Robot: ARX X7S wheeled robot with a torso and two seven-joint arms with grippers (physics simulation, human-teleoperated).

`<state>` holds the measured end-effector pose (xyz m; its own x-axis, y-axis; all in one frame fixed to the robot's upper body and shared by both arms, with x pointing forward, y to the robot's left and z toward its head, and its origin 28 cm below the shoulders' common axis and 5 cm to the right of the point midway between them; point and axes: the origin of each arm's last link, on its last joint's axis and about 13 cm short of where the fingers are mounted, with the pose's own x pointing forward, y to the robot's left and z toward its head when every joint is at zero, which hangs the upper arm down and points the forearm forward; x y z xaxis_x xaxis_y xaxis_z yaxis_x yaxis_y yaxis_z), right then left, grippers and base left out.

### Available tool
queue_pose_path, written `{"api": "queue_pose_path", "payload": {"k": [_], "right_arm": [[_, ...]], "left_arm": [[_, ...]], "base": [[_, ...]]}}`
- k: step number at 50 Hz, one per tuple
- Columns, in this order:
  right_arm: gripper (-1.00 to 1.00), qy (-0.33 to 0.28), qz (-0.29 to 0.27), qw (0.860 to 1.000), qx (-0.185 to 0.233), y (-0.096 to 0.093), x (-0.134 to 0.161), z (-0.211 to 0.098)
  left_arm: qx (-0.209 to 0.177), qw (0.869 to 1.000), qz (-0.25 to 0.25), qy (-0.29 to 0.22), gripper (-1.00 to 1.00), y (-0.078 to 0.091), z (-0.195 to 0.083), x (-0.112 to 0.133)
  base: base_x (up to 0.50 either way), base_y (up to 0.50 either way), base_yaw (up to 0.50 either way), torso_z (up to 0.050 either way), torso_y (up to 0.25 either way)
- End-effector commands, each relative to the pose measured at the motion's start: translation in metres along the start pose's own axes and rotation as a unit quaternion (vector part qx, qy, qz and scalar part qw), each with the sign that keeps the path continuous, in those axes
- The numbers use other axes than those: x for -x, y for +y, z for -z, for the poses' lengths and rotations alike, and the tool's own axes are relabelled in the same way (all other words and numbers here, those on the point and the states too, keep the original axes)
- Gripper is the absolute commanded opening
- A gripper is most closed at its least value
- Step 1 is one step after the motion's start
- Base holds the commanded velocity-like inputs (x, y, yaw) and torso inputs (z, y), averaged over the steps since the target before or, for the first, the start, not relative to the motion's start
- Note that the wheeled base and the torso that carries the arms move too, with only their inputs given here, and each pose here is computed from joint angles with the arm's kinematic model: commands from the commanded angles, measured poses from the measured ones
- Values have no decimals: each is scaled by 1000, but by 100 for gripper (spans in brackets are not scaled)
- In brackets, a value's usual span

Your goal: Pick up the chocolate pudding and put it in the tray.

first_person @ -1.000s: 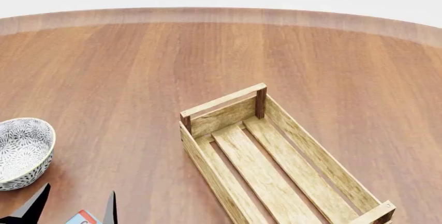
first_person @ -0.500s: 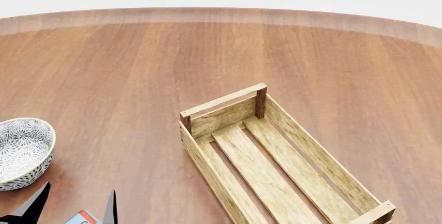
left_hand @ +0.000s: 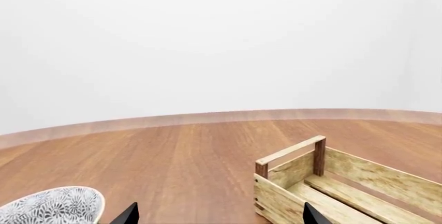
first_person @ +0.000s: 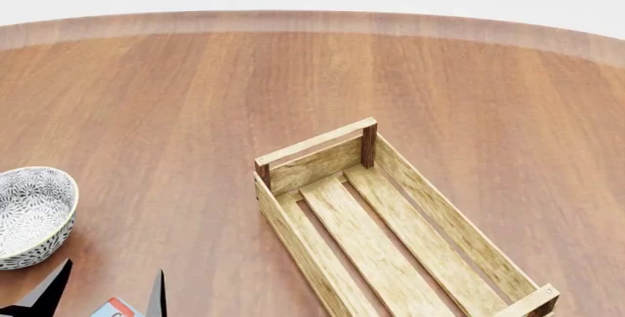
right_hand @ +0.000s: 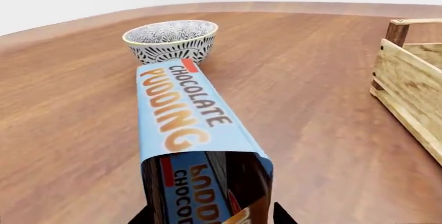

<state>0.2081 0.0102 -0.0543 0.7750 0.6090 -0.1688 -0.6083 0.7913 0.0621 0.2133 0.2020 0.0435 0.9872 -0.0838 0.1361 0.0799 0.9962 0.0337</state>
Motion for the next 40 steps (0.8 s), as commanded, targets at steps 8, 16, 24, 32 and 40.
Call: {"api": "queue_pose_path", "payload": {"k": [8, 16, 24, 32, 40], "right_arm": [[-100, -8, 29, 999, 15, -18, 2, -12], [-100, -12, 51, 999, 15, -30, 4, -20], [-100, -35, 77, 996, 13, -43, 6, -38], [-100, -62, 107, 992, 12, -59, 5, -61], [-100, -85, 124, 988, 24, -70, 3, -91]], "left_arm": [[4, 1000, -2, 0, 100, 2, 0, 0], [5, 1000, -3, 0, 100, 3, 0, 0], [6, 1000, -6, 0, 100, 4, 0, 1], [7, 1000, -7, 1, 100, 4, 0, 1], [7, 1000, -7, 3, 100, 4, 4, 1]], "base": [[0, 0, 0, 0, 0], [0, 0, 0, 0, 0], [0, 0, 0, 0, 0], [0, 0, 0, 0, 0], [0, 0, 0, 0, 0]]}}
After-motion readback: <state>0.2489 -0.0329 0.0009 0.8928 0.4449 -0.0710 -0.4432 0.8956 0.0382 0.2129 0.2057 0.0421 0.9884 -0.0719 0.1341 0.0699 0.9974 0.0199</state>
